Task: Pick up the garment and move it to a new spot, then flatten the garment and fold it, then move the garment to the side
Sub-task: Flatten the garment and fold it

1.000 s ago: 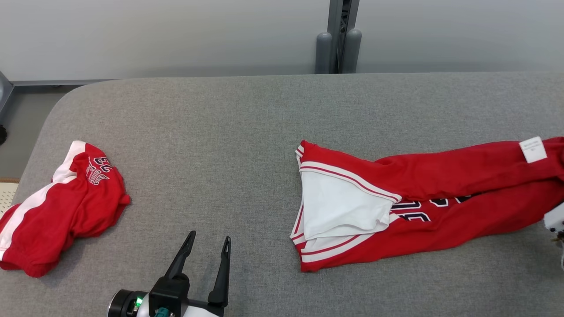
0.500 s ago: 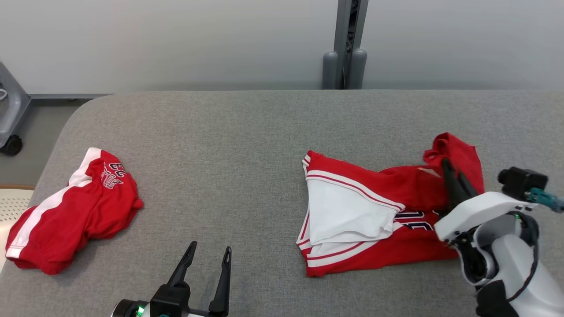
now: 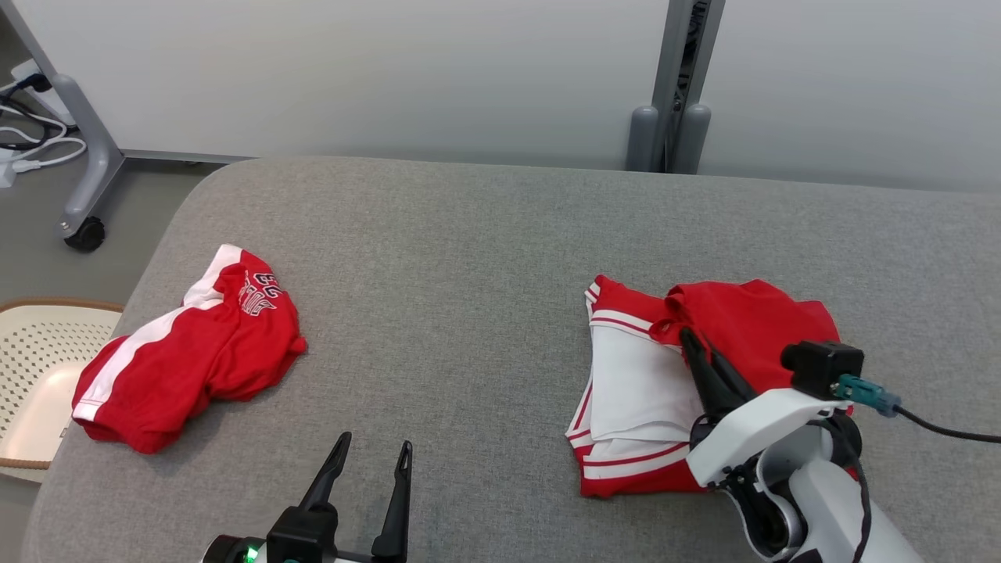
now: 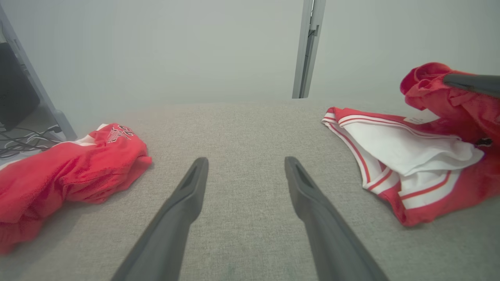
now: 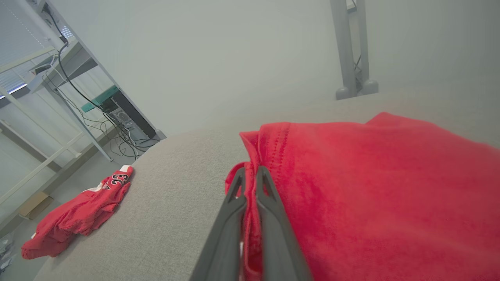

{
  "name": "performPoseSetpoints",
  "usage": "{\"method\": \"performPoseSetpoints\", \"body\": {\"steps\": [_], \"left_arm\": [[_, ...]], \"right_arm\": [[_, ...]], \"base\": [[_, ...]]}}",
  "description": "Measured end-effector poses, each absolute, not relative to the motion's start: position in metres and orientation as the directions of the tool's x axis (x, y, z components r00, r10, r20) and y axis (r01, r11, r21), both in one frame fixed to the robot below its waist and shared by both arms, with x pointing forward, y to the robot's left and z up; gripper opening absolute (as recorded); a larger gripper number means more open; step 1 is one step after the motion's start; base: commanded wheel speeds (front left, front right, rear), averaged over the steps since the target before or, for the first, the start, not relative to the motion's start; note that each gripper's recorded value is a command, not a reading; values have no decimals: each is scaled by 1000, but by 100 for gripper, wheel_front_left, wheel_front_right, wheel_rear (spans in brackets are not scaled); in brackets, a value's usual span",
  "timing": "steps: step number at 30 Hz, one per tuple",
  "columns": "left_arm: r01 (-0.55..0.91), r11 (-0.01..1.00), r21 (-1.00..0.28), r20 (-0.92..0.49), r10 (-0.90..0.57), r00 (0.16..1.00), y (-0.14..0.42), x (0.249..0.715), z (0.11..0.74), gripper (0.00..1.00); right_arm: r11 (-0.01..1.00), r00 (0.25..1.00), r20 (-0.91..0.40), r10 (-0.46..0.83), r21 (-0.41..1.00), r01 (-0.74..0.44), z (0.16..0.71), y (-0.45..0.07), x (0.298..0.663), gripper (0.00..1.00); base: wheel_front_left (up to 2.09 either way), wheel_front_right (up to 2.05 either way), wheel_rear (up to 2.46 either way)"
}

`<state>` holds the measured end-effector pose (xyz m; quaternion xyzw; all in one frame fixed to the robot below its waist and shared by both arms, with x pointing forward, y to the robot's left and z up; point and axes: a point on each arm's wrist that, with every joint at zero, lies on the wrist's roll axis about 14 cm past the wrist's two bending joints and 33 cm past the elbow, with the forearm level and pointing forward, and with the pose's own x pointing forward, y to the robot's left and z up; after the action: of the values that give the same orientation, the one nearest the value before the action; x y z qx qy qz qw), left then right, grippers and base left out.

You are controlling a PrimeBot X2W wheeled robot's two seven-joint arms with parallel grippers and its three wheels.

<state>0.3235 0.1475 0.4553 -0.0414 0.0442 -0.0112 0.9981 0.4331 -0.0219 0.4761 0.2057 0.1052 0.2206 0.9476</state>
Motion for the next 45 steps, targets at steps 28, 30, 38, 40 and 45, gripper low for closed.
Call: {"method": "performPoseSetpoints", "body": {"steps": [28, 30, 38, 40, 45], "left_arm": [[-16, 997, -82, -103, 8, 995, 158, 312, 451, 100], [-21, 996, -85, -107, 12, 994, 158, 312, 450, 100], [-1, 996, -92, -93, -8, 996, 150, 320, 454, 100], [15, 995, -96, -86, -23, 996, 145, 323, 456, 100], [54, 992, -111, -76, -62, 995, 133, 333, 459, 100]], "right_arm": [[748, 792, -122, 598, 439, -498, 470, 41, 431, 100], [748, 797, -110, 594, 442, -496, 473, 40, 433, 100], [829, 894, -14, 448, 382, -409, 502, -16, 455, 100], [862, 926, -5, 378, 366, -350, 501, -43, 457, 100], [934, 972, -12, 233, 283, -220, 494, -103, 450, 100]], "base": [[0, 0, 0], [0, 0, 0], [0, 0, 0], [0, 0, 0], [0, 0, 0]]}}
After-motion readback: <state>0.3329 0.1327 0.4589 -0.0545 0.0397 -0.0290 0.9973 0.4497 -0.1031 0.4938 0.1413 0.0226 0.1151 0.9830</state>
